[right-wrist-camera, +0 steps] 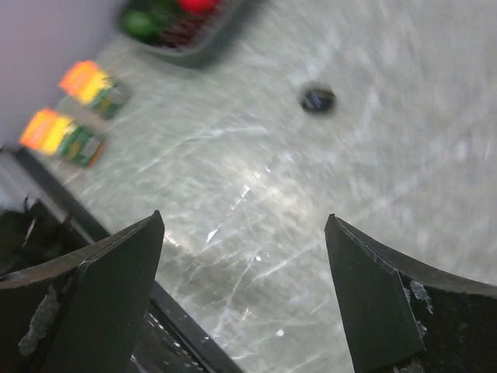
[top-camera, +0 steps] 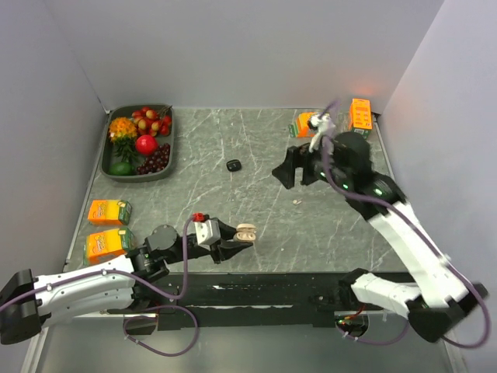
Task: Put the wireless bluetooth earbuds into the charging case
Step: Pick up the earbud from the center of the board.
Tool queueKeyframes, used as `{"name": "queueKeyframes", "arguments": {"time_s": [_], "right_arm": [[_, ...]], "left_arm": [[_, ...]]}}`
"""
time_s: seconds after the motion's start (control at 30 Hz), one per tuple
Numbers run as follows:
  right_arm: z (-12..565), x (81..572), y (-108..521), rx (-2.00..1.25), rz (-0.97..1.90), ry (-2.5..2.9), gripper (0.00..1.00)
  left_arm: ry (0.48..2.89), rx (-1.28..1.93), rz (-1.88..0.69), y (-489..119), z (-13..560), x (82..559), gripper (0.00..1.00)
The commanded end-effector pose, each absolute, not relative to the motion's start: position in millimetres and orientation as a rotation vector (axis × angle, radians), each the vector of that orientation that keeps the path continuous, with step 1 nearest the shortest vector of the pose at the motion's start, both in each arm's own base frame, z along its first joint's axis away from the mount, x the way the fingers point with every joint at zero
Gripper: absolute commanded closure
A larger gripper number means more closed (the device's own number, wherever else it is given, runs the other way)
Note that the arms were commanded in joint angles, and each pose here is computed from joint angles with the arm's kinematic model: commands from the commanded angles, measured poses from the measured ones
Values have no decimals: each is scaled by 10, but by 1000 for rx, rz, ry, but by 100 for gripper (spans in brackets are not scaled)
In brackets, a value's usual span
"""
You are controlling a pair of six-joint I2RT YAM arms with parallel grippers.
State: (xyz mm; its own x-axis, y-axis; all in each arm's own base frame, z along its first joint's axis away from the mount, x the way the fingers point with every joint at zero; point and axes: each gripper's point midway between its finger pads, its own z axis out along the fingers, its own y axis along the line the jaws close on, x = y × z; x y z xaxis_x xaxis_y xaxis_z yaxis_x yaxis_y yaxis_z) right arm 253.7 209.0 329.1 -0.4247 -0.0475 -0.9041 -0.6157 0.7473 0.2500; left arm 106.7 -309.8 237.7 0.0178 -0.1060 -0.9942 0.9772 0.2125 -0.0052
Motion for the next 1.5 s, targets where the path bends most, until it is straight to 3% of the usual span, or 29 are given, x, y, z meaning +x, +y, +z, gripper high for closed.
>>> {"name": "queueKeyframes", "arguments": {"time_s": [0.0,0.13,0.47,0.6,0.7,0.83,1.0,1.47], "right_arm": [[2260,2693,1958,-161,672,2312,13],[1683,2762,1764,-7,513,2411,36],[1038,3080,1385,-4,88,2499,41],[914,3251,1367,-28,-2,2513,57],[855,3363,1383,-37,-34,2518,64],[773,3433,1372,-38,-89,2541,63],[676,3449,1363,-42,-149,2569,53],[382,3411,1432,-97,-149,2651,55]], "left_arm": [[1152,824,-1147,-3012,2703,1094,99],[1142,712,-1147,-2893,2794,1162,99],[1127,641,-1134,-2728,2860,1175,99],[1137,618,-1131,-2705,2888,1193,99],[1136,615,-1131,-2694,2907,1181,99],[1137,617,-1111,-2671,2912,1172,99],[1132,630,-1117,-2680,2917,1132,99],[1144,634,-1113,-2698,2887,1098,99]]}}
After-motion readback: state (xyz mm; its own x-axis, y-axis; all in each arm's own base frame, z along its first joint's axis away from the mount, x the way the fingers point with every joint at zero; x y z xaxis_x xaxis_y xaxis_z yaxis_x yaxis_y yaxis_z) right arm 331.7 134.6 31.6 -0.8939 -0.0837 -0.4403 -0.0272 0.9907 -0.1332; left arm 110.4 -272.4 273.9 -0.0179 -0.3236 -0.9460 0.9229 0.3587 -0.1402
